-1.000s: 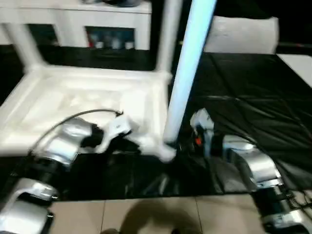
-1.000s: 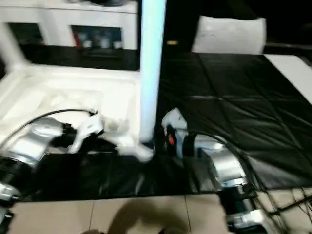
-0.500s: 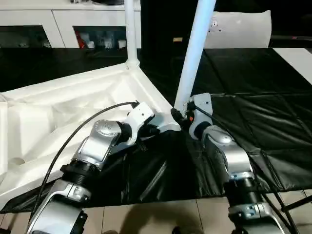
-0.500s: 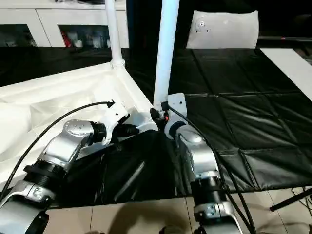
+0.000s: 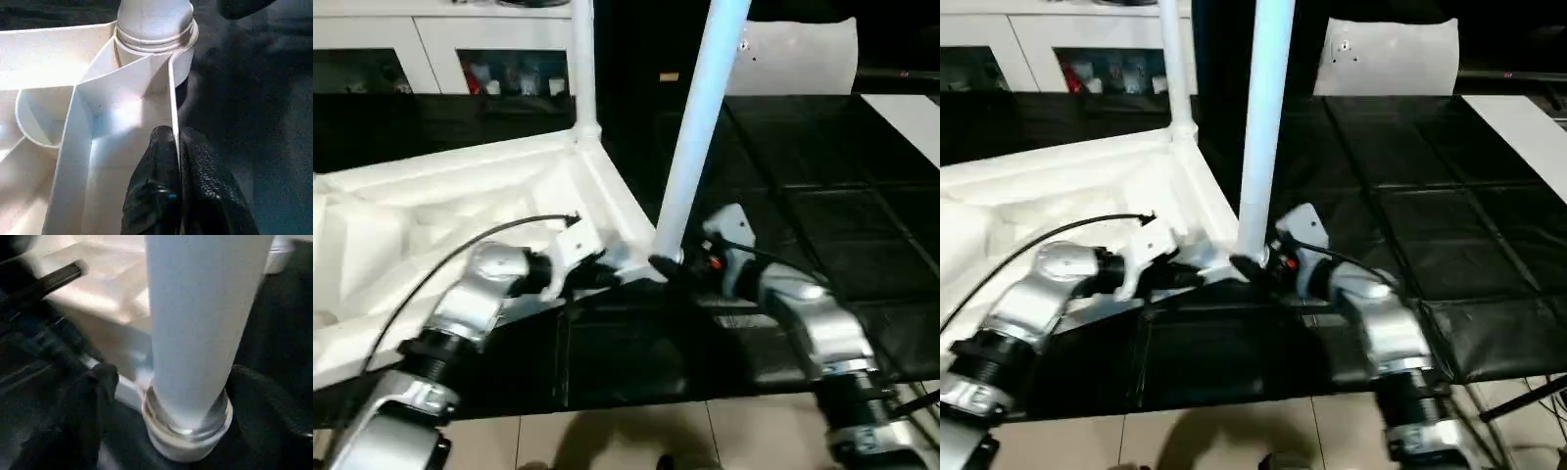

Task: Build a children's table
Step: Rotate leg to tighten

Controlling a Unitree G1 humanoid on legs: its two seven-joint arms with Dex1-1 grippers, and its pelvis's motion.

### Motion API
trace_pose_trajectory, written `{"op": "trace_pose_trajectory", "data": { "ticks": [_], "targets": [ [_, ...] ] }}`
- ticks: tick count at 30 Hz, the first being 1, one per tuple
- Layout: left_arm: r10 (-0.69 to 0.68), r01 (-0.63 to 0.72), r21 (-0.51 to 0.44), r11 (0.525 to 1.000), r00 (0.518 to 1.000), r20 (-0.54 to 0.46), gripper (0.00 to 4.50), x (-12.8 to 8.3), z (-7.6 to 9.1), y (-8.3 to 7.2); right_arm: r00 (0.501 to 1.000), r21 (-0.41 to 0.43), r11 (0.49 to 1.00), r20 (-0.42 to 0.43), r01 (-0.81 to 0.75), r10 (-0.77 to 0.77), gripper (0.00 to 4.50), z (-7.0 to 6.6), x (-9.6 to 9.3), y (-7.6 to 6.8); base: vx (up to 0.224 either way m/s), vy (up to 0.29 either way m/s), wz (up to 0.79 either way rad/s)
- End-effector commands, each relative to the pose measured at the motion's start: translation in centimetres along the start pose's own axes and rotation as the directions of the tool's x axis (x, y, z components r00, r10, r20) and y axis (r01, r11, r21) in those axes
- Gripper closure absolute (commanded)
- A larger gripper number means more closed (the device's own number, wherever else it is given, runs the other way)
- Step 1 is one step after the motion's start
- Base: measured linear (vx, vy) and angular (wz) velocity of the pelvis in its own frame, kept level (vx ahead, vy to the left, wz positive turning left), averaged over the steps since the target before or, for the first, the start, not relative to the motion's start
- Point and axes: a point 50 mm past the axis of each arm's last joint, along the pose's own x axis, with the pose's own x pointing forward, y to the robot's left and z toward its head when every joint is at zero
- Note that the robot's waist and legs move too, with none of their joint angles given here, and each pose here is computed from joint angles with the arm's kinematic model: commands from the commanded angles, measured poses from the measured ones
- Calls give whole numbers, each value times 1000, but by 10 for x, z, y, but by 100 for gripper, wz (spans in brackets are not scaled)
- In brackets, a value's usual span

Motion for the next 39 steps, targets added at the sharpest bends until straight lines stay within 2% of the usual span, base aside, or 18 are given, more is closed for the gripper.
{"op": "trace_pose_trajectory", "data": {
  "ticks": [1,3,9,13,18,19,24,25,28,30,33,34,39],
  "targets": [
    [-122,122,44,992,993,-7,450,3,-1,-8,986,-56,985,9,-163,164,34,7,8,13,0,0,0],
    [-185,186,58,981,982,-18,450,-5,-2,-6,970,-96,965,-21,-243,242,34,8,2,13,0,0,0],
    [-326,330,106,938,944,-51,450,-19,-2,-5,916,-108,910,-55,-400,396,34,9,-7,11,0,0,0],
    [-412,424,140,895,905,-108,450,-22,-2,-6,875,-103,870,-101,-483,474,71,9,-8,8,0,0,0],
    [-449,467,156,870,883,-136,450,-22,-3,-7,860,-102,855,-114,-509,498,97,9,-6,7,0,0,0],
    [-471,493,169,854,869,-153,450,-21,-2,-7,846,-109,840,-126,-531,518,109,10,-5,7,0,0,0],
    [-478,504,184,844,862,-166,450,-20,0,-4,829,-122,821,-135,-558,543,141,10,-3,8,0,0,0],
    [-478,503,186,844,863,-167,450,-20,0,-4,826,-121,819,-135,-561,547,161,10,-4,8,0,0,0],
    [-479,505,191,842,862,-168,450,-19,0,-3,819,-119,811,-136,-572,558,175,10,-4,8,0,0,0],
    [-480,507,194,840,861,-170,450,-19,1,-3,813,-118,805,-137,-581,566,201,9,-3,9,0,0,0],
    [-481,509,197,838,860,-171,450,-18,0,-2,807,-118,800,-137,-589,574,213,9,-3,10,0,0,0],
    [-482,510,197,837,859,-172,450,-18,0,-2,805,-118,797,-137,-592,578,235,9,-3,11,0,0,0],
    [-485,513,196,836,857,-175,450,-18,-1,-2,798,-115,790,-137,-602,587,249,8,-2,12,0,0,0]
  ]
}}
